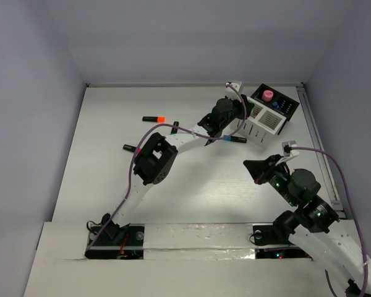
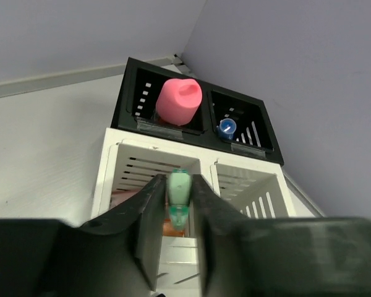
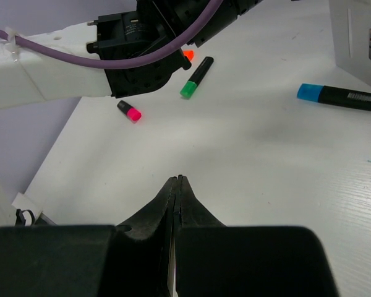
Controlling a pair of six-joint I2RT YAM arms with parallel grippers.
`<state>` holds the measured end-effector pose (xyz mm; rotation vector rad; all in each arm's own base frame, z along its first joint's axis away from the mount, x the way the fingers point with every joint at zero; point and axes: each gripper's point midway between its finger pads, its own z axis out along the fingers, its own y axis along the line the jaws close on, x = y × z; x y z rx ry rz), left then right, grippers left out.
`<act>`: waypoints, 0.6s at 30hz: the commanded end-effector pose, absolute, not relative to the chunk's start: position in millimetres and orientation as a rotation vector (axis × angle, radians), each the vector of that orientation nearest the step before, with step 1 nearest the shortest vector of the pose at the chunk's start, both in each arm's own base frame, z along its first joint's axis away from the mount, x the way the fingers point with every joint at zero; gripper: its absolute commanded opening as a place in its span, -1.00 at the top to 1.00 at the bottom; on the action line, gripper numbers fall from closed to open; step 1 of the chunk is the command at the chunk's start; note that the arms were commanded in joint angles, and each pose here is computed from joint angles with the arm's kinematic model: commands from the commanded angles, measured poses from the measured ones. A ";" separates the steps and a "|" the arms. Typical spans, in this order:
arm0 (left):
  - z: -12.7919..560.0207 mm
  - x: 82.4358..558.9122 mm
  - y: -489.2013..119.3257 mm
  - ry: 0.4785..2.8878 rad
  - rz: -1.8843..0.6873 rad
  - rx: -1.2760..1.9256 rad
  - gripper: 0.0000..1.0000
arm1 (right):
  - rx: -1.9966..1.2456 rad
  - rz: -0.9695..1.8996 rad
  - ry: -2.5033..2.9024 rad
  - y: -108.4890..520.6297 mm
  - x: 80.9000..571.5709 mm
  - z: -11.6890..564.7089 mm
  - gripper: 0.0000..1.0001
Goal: Sort the stationery into containers
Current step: Place the pen in the storage box, then pick up the pen from the center of the board.
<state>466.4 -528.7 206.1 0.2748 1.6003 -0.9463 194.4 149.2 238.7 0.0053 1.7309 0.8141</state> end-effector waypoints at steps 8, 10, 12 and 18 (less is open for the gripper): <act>302.2 461.2 -507.3 1.421 -0.933 0.296 -0.44 | -0.038 0.844 1.709 162.9 202.7 248.9 0.59; 322.8 454.7 -494.6 1.396 -0.911 0.291 -0.46 | -0.049 0.860 1.712 166.4 202.3 247.6 0.46; 320.3 449.6 -483.5 1.412 -0.877 0.295 -0.51 | -0.053 0.865 1.711 168.8 203.7 248.1 0.39; 309.0 426.1 -406.0 1.504 -0.804 0.176 -0.62 | -0.104 0.890 1.730 179.7 204.9 243.7 0.22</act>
